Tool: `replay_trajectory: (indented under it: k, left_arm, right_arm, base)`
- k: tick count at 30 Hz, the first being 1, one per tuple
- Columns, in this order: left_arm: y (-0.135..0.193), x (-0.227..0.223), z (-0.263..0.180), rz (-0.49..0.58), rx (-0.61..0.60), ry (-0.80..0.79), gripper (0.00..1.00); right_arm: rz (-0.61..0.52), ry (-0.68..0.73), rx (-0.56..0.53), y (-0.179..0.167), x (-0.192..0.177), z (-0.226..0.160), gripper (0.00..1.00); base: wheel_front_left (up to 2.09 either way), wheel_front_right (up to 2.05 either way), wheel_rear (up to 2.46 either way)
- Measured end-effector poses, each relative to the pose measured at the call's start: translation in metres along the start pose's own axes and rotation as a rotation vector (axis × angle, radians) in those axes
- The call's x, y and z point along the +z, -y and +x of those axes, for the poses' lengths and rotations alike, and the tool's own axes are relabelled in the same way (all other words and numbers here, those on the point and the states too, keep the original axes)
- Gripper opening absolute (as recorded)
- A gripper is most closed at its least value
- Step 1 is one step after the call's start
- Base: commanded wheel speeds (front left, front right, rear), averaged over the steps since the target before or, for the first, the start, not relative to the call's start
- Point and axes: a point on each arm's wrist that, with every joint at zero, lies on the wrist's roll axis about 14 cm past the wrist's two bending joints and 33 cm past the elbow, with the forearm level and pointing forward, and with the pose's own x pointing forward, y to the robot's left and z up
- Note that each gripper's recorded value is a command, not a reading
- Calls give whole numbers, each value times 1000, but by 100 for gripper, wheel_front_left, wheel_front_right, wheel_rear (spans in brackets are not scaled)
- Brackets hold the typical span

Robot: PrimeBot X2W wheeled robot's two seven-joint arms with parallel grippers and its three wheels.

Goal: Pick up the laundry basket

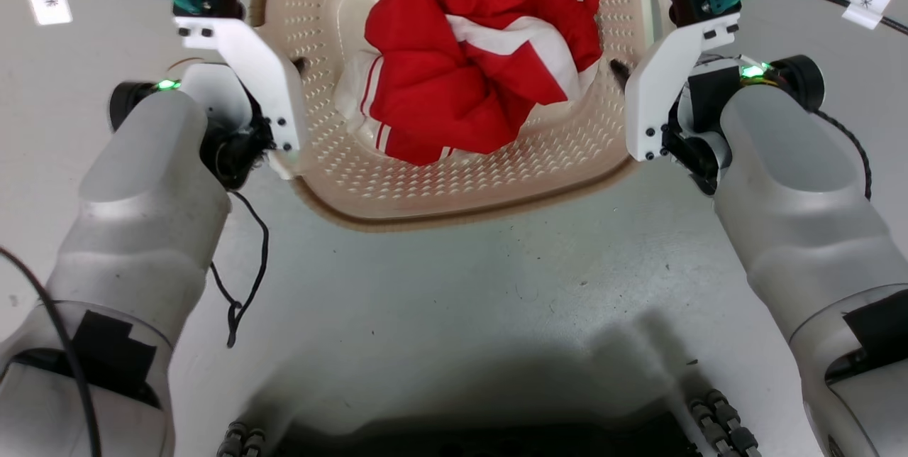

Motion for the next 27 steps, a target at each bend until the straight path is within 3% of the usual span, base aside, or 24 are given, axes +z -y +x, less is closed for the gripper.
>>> replay_trajectory:
  k: [9, 27]
  left_arm:
    - [5, 1, -7, 15, -10, -10, 0]
    - [50, -11, -101, 37, -57, -192, 0]
  right_arm:
    - [-3, -1, 16, -7, 3, -6, 0]
    - [59, -252, 62, -33, -24, -109, 0]
  base:
    - [0, 0, 0]
    - [0, 0, 0]
